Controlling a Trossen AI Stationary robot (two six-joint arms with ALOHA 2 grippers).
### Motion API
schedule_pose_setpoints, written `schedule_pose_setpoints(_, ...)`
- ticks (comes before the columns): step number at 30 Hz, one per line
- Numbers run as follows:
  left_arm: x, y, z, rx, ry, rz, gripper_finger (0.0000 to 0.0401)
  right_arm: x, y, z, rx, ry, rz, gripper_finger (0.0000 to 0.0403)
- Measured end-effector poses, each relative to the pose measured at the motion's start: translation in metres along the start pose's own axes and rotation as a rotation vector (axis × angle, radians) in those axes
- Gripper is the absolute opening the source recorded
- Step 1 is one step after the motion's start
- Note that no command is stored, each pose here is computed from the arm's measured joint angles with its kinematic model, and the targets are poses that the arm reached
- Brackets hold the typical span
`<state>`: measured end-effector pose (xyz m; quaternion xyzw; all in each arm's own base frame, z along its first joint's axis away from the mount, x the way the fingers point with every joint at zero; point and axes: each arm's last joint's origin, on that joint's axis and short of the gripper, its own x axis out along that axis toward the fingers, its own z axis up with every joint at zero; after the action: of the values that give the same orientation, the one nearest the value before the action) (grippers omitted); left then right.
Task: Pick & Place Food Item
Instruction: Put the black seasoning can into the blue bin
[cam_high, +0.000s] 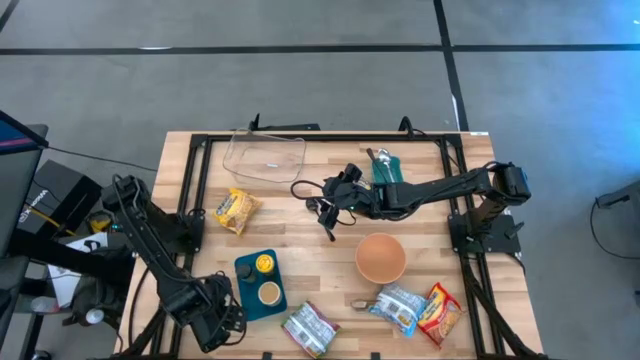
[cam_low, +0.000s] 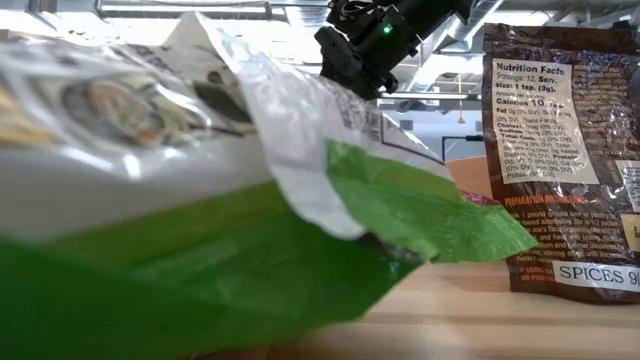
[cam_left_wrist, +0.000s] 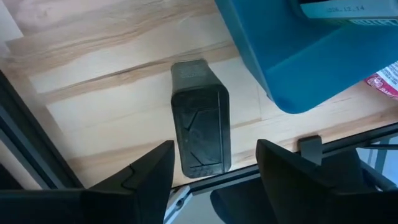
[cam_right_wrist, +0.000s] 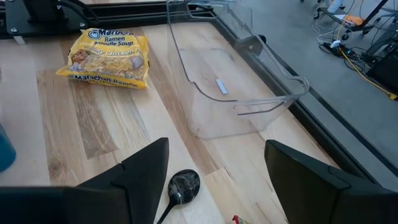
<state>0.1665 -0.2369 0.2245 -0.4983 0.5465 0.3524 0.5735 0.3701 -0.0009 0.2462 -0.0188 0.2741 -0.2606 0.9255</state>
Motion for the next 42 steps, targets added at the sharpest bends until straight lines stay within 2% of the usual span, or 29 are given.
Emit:
schedule_pose_setpoints(8,0.001,0.001,0.001,0.001,-0.009,0.011,0.0219,0.000,0.000,0.000,0.000,0.000,0.000,0.0260)
schedule_pose_setpoints(20,0.020,0.005,0.003,-0.006,0.043,-0.021,0.0214,0.000,0.000,0.000,-0.001,0.001,0.000,0.0260)
schedule_pose_setpoints(29,0.022,0.007,0.004,-0.005,0.022,0.005,0.0200,0.000,0.000,0.000,-0.001,0.001,0.000,0.0260)
schedule_pose_setpoints(36,0.041,0.005,-0.001,0.000,0.042,0.075,0.0193,0.000,0.000,0.000,-0.001,0.001,0.000,0.0260)
schedule_pose_setpoints(42,0.049,0.004,-0.002,0.014,0.029,0.091,0.0187,0.000,0.000,0.000,0.000,0.001,0.000,0.0260)
